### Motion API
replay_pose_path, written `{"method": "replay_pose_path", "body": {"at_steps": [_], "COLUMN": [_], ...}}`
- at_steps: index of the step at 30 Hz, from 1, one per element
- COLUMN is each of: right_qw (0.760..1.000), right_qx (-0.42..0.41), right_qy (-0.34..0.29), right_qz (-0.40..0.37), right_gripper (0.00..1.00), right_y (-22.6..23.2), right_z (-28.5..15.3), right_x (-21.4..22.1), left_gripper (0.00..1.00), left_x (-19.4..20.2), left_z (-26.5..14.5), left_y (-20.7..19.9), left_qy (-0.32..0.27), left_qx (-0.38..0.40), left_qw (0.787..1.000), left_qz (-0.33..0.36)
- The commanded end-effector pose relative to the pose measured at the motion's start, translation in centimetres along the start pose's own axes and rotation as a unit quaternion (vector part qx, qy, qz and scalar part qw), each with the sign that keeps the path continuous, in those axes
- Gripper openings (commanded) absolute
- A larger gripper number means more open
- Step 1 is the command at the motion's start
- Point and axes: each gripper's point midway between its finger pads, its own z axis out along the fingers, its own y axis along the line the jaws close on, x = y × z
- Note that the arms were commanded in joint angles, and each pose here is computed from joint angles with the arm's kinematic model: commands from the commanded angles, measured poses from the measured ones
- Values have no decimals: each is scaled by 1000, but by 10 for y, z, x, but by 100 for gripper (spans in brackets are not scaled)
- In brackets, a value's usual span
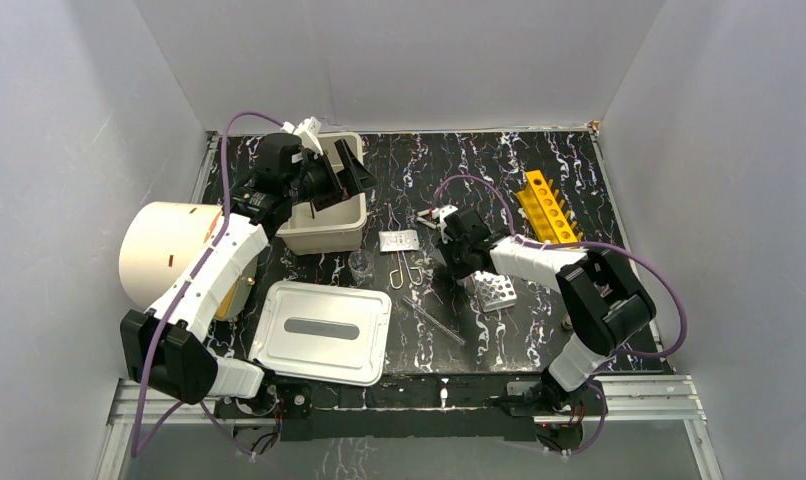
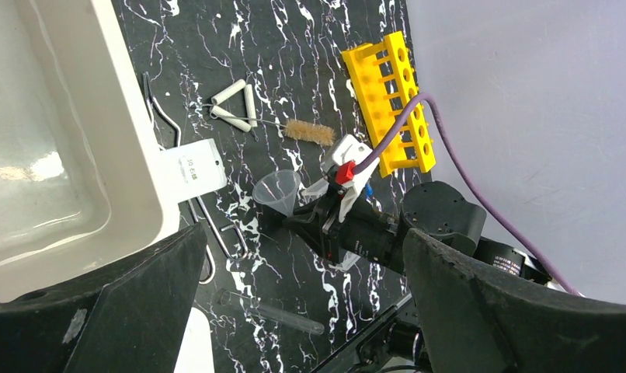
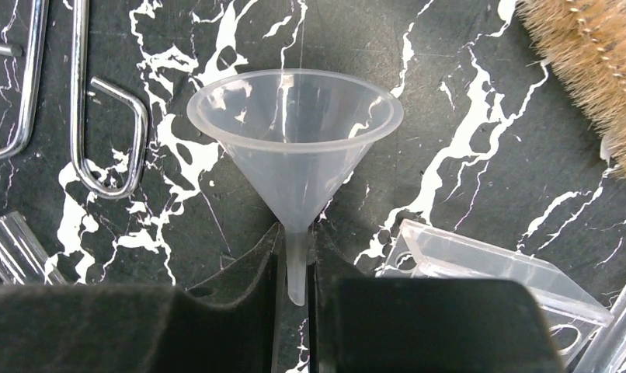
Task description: Organize the chemistry lab equipment
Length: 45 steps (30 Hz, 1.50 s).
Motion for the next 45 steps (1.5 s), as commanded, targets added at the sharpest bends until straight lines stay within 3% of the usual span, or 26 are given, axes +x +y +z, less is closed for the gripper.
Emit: {"method": "replay_pose_path", "body": {"at_steps": [1, 5, 11, 20, 22, 26, 29, 33, 45], "right_qw": [1000, 997, 983, 937, 924, 906, 908, 906, 895], "right_qx": [-4, -32, -87, -208, -244, -276, -260, -242, -235], "right_qy": [-27, -73, -161, -278, -292, -320, -326, -333, -331], "right_qz": [-3, 8, 22, 38, 36, 3, -41, -97, -183], "right_gripper": [17, 11, 10, 12, 12, 12, 12, 12, 13], "right_y": [3, 15, 35, 75, 87, 98, 95, 91, 93], "right_z": [-3, -25, -77, -166, -181, -195, -193, -193, -192], "right_x": [-11, -40, -101, -178, -186, -197, -202, -209, -210], "left_gripper": [97, 97, 98, 98, 97, 94, 91, 82, 38], "left_x": [-15, -14, -13, -14, -14, -5, -5, 4, 16], "left_z": [-12, -12, -13, -20, -18, -12, -11, -7, -1], "left_y": [-15, -17, -19, -50, -50, -47, -48, -48, -59], "left_qy": [-21, -18, -20, -29, -25, 2, 5, 31, 90], "left_qx": [13, 18, 22, 106, 102, 86, 85, 87, 110], "left_qw": [1000, 1000, 999, 993, 991, 968, 960, 958, 949], "left_qz": [8, 5, -13, -45, -86, -238, -266, -273, -283]}}
